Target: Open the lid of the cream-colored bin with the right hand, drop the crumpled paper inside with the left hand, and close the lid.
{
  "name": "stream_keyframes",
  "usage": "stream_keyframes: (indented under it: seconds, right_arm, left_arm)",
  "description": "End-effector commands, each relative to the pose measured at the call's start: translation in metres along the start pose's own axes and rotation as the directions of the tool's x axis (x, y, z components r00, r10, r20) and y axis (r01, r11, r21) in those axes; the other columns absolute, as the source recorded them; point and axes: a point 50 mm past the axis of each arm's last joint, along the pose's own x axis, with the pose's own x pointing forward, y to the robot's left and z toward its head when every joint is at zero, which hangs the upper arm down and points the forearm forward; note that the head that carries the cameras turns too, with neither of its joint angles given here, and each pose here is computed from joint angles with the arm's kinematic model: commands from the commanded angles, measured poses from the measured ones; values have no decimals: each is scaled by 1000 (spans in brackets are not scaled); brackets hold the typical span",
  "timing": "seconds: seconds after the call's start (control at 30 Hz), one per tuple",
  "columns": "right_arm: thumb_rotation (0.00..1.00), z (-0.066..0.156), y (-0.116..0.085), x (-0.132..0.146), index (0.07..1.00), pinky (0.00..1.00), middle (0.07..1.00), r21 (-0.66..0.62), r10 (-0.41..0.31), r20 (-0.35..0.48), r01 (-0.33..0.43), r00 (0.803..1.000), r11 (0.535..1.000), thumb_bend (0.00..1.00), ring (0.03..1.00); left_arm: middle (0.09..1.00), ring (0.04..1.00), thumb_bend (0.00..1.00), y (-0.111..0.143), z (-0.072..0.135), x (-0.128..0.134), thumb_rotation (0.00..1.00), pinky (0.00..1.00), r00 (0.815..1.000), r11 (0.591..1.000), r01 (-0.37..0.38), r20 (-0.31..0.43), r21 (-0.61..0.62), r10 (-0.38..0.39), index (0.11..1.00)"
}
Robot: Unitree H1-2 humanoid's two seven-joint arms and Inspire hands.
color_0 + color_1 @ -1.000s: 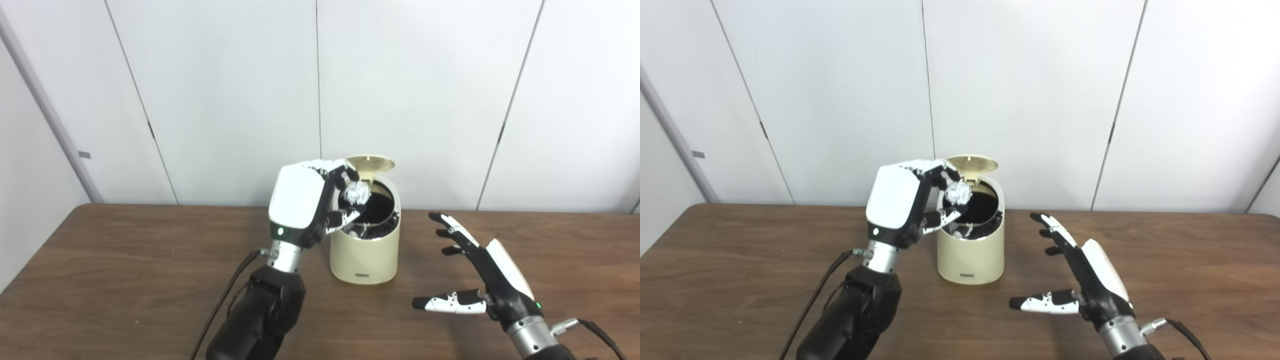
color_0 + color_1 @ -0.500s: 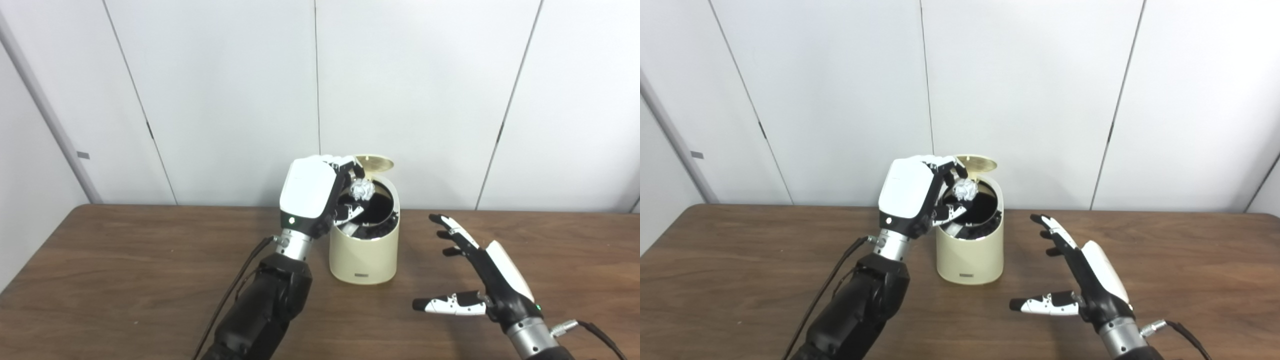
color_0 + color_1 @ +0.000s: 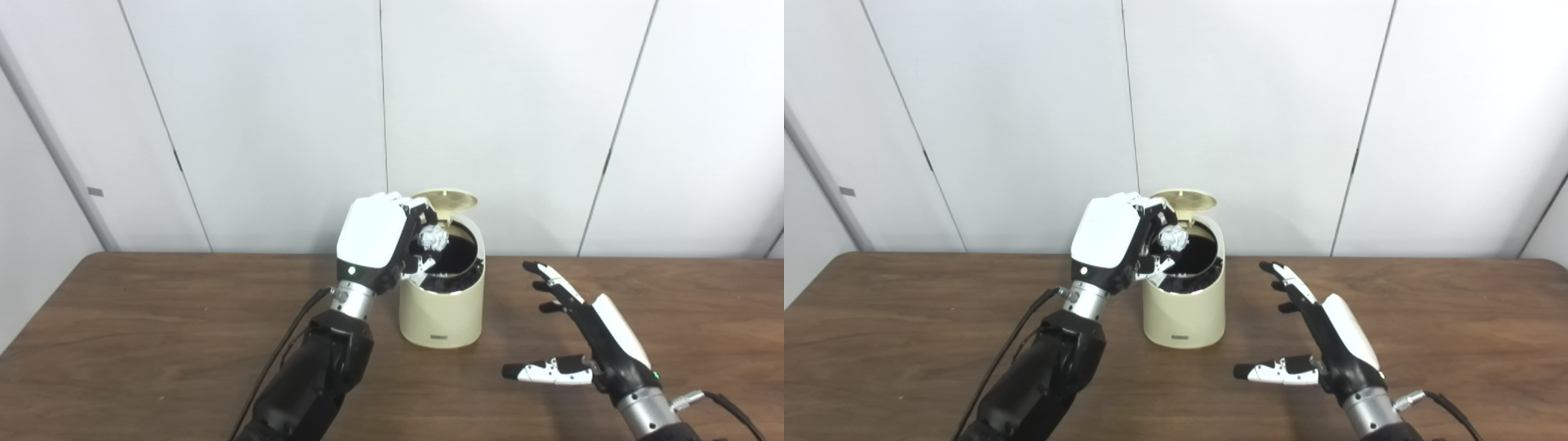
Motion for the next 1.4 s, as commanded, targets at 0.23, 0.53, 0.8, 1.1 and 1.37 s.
stream_keyframes:
  seconds: [0.23,0.53,0.8,1.1,1.37]
  right_arm:
    - [181,12,-8,4,901,729,954,6,-48,50,48,998,999,837,875]
    - [208,11,-9,3,908,758,959,7,-38,47,38,998,999,838,885]
    - [194,12,-8,4,908,747,959,10,-34,45,34,998,999,836,881]
    - [182,12,-8,3,905,742,959,20,-32,40,31,999,999,839,878]
    - [169,15,-8,3,906,740,962,22,-30,44,30,999,999,833,879]
  left_arm:
    - [465,593,518,21,7,17,0,576,997,998,-70,44,-4,70,534]
    - [467,595,518,24,8,16,0,580,997,997,-70,43,-10,71,533]
    - [487,587,522,26,8,16,0,554,997,998,-64,51,-3,64,497]
    - [528,591,517,25,8,16,75,545,997,999,-54,52,-4,54,497]
    - [546,593,933,26,8,16,301,555,998,999,-38,56,-4,38,626]
